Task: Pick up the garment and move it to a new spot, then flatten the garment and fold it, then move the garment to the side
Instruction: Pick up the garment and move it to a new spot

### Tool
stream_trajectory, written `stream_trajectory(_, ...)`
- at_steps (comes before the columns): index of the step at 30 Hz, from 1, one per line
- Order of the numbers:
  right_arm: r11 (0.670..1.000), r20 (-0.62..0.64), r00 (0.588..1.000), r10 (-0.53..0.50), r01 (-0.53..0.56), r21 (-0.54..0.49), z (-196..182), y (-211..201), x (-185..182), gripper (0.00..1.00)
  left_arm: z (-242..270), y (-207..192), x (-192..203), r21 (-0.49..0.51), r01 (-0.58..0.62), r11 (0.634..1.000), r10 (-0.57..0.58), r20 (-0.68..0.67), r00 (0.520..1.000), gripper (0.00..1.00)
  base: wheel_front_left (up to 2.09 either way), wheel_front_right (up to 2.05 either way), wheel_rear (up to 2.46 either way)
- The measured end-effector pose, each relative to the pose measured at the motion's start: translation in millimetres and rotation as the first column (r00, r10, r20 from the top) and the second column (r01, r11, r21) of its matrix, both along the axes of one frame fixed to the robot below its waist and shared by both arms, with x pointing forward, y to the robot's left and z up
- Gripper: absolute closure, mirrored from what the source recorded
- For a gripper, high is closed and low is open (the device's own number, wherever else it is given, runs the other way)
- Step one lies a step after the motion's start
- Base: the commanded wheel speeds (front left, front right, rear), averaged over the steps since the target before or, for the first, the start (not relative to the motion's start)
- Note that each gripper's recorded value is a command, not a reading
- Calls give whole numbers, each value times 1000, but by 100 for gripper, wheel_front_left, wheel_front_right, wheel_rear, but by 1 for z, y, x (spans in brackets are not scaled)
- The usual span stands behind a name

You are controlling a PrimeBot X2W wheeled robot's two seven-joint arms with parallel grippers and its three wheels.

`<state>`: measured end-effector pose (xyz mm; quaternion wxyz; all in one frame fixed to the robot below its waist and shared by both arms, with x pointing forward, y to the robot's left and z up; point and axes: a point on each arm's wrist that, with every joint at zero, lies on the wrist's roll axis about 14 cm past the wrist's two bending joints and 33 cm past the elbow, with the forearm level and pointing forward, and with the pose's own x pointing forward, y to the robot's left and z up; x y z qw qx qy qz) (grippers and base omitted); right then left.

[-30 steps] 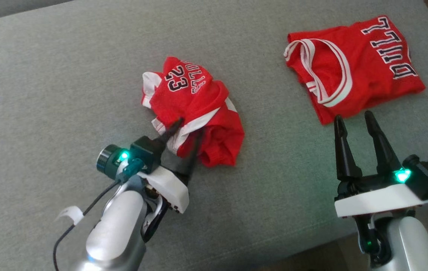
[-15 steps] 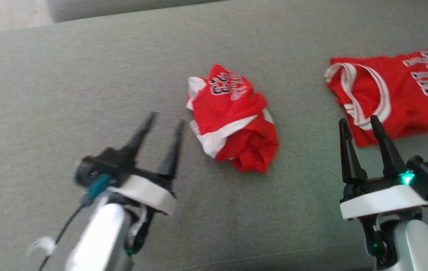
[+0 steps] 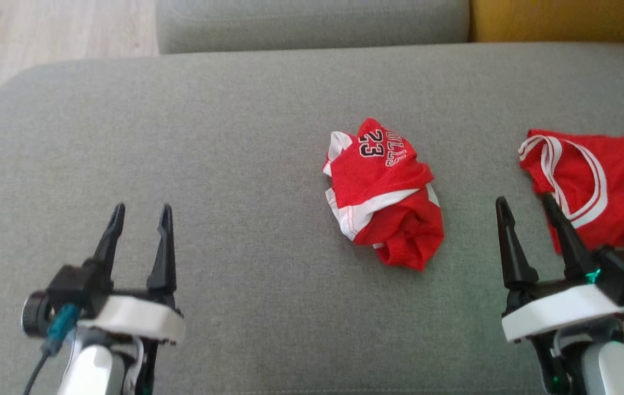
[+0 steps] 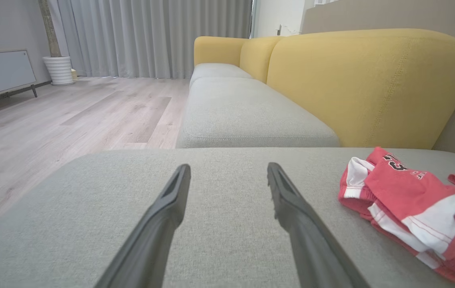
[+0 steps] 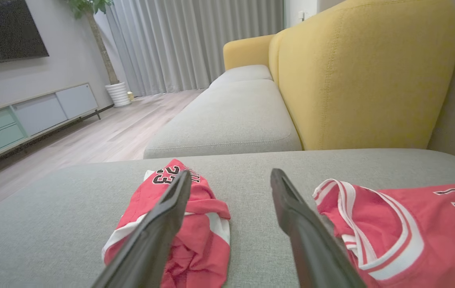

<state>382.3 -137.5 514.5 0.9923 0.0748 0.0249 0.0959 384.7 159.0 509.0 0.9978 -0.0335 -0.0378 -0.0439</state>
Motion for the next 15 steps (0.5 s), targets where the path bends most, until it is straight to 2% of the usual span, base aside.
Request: stream_trajectory(15, 999, -38, 999, -15, 14, -37, -4, -7, -31, 0, -10, -4, -40, -4, 18, 1000, -18, -30, 999, 0, 0, 0, 0)
